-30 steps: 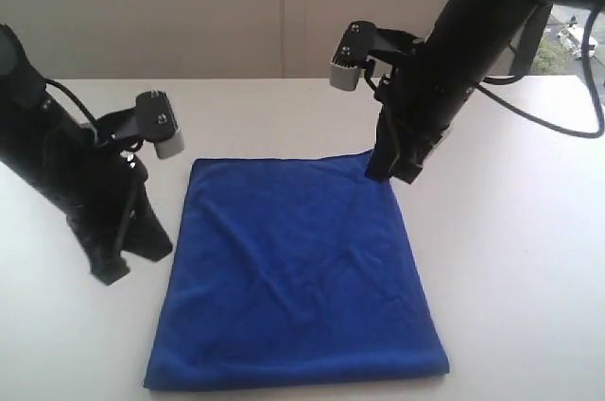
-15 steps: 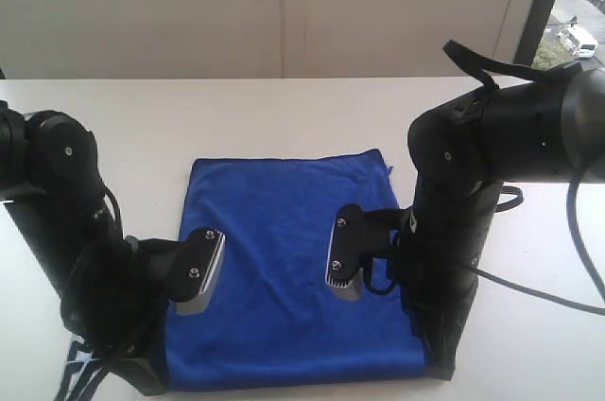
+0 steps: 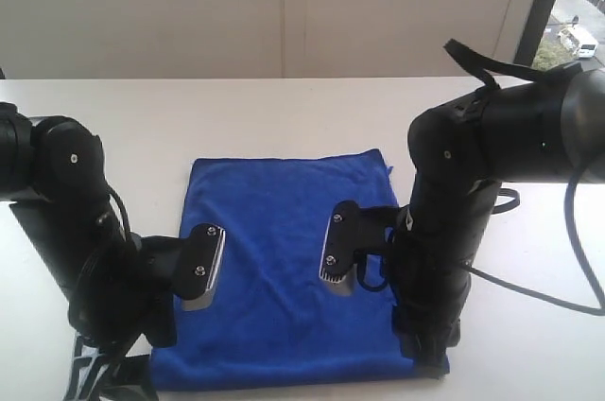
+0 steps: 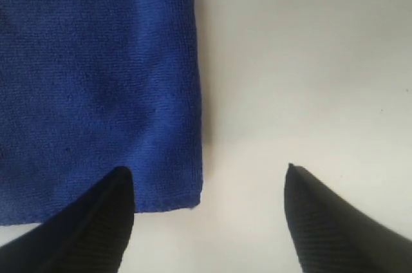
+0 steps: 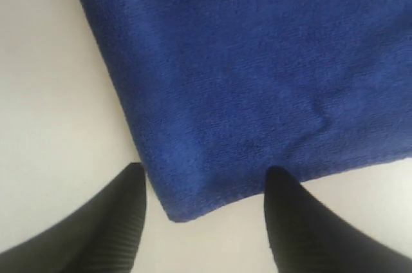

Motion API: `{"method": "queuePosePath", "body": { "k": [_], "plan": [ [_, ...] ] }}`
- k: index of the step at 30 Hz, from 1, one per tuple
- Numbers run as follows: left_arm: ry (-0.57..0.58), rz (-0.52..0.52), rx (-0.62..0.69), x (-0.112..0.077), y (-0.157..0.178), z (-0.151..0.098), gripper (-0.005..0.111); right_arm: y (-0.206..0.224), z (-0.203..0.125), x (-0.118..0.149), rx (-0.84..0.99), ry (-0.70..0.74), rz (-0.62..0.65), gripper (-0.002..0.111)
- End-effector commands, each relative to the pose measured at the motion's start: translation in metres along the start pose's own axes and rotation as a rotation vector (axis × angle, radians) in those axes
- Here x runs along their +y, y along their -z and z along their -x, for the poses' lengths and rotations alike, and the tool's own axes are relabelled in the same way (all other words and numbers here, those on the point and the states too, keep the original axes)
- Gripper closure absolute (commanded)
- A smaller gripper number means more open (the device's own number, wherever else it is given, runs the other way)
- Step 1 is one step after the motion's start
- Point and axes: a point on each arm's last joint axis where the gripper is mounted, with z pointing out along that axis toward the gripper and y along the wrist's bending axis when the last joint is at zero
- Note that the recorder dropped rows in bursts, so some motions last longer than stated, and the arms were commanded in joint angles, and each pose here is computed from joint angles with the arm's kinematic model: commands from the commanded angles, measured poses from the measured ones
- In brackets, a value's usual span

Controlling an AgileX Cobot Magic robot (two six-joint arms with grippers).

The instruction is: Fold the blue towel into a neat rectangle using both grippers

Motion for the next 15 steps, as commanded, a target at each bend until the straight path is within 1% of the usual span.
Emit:
{"method": "queuePosePath", "body": {
  "k": [1, 3, 6, 11, 15],
  "plan": [
    [0.017, -0.026, 0.005, -0.004, 0.0, -0.001, 0.037, 0.001, 0.001, 0.005, -0.02, -0.018, 0.025, 0.054],
    [0.018, -0.028, 0.004, -0.005, 0.0, -0.001, 0.037, 0.001, 0.002, 0.004, -0.025, -0.015, 0.018, 0.054],
    [0.018, -0.028, 0.004, -0.005, 0.0, -0.001, 0.037, 0.001, -0.001, 0.006, -0.001, 0.015, 0.04, 0.054],
    [0.021, -0.005, -0.001, -0.003, -0.002, -0.001, 0.037, -0.011, -0.011, 0.016, 0.046, 0.178, 0.072, 0.054],
    [-0.012, 0.043, 0.007, -0.006, -0.014, -0.01, 0.037, -0.025, -0.023, 0.02, 0.068, 0.244, 0.024, 0.054]
  ]
}}
